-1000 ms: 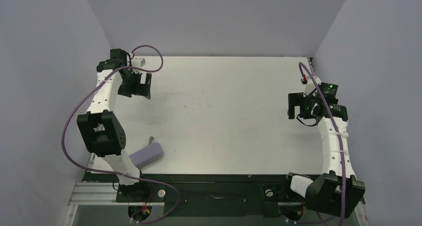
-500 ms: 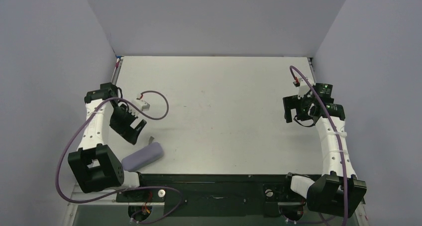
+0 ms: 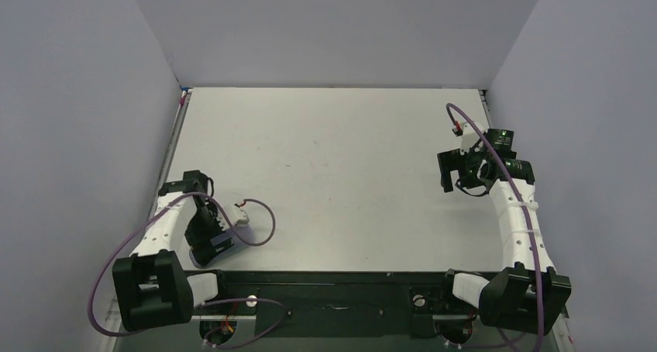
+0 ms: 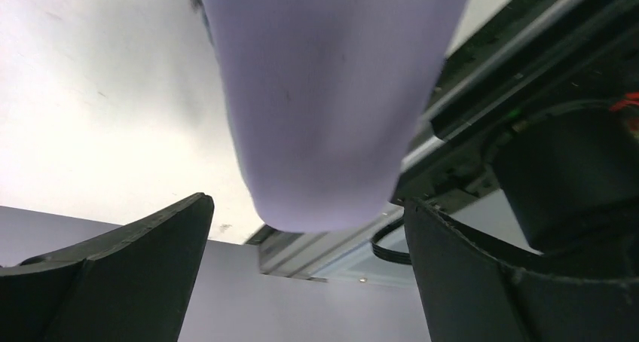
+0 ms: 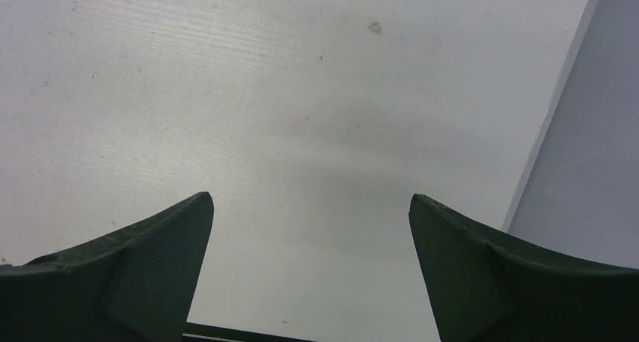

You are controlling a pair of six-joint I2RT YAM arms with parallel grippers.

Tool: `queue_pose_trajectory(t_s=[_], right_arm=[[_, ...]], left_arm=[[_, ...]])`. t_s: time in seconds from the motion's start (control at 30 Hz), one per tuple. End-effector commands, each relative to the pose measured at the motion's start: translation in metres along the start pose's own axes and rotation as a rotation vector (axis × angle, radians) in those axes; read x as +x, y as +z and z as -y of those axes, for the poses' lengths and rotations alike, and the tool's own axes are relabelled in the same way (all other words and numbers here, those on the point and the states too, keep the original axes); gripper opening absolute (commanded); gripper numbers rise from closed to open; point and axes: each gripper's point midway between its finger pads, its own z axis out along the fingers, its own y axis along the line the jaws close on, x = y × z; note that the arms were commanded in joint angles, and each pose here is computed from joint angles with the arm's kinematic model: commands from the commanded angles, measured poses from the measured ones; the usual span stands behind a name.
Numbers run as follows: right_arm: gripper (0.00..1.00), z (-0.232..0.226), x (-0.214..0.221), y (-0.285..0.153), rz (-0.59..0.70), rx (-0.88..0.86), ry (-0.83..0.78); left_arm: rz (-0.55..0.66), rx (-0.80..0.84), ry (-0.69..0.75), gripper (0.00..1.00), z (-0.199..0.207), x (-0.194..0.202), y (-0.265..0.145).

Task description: Open the umbrella

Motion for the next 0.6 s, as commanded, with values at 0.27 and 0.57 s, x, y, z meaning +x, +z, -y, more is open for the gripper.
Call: queue_pose_trajectory(t_s=[0.27, 0.57], right_arm=[[0.98, 0.012, -0.018, -0.007, 0.021, 0.047, -0.037], [0.98, 0.016, -0.016, -0.008, 0.004, 0.063, -0.046]], left_arm=[[0.067, -0.229, 0.074, 0.59, -0.042, -0.086, 0.012], [0.163, -0.223, 0.045, 0.47, -0.036, -0.193, 0.012]])
